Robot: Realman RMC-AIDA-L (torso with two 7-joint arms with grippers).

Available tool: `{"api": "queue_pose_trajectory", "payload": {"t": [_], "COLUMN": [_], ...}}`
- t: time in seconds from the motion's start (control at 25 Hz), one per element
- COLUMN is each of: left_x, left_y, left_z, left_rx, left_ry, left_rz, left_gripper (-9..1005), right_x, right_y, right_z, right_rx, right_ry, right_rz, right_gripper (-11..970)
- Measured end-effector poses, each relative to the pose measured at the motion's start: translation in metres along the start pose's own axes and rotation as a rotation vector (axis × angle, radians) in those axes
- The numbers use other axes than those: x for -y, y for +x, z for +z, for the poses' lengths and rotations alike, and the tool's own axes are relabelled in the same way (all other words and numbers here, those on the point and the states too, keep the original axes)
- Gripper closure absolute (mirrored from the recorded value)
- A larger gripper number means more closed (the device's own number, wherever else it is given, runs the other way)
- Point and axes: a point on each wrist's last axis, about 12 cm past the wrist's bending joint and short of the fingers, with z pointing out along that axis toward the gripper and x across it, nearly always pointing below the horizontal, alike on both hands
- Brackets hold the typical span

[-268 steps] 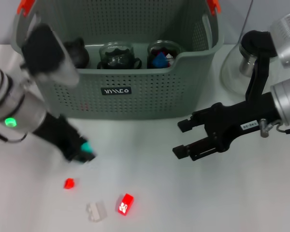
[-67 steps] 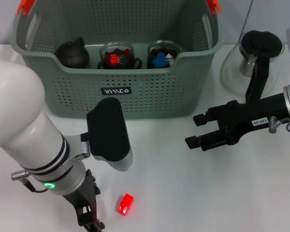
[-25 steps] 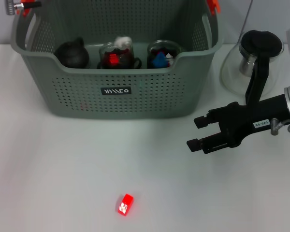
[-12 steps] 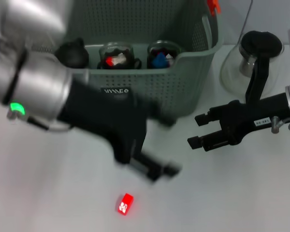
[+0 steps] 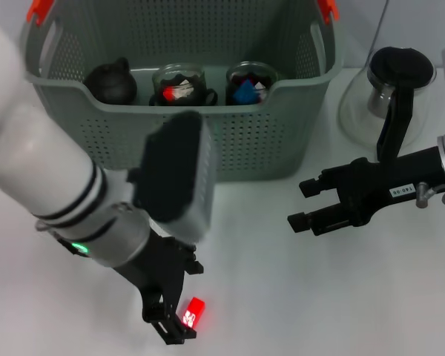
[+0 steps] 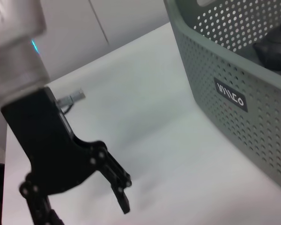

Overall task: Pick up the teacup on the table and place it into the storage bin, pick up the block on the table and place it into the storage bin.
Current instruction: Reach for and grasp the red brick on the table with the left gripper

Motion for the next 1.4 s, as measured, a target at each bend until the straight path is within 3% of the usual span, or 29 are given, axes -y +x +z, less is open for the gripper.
{"api": "queue_pose_trajectory", "payload": {"t": [0.28,0.56,0.8,1.24,1.4], "left_x": [0.002,0.003,0.004,0.009,0.009], "left_y": [-0.011,-0.017,-0.019,-0.023,-0.023], "left_z": [0.026,0.039,0.043,0.05,0.05], "left_rx": [-0.137,-0.172,-0.177,-0.184,-0.181], "left_ry": [-0.051,-0.048,-0.048,-0.036,-0.036], "left_rz": [0.129,0.184,0.2,0.233,0.236], "left_gripper": [75,80,245,246,336], "right_x": [0.0,0.0,-0.001,0.0,0.0], "right_y": [0.001,0.005,0.008,0.01,0.01], "right_z": [0.001,0.001,0.0,-0.001,-0.002], "right_rx": [0.0,0.0,0.001,0.005,0.007], "right_ry": [-0.004,-0.003,-0.002,0.005,0.005], "right_rz": [0.011,0.021,0.027,0.028,0.027], "right_gripper": [127,127,126,125,125]}}
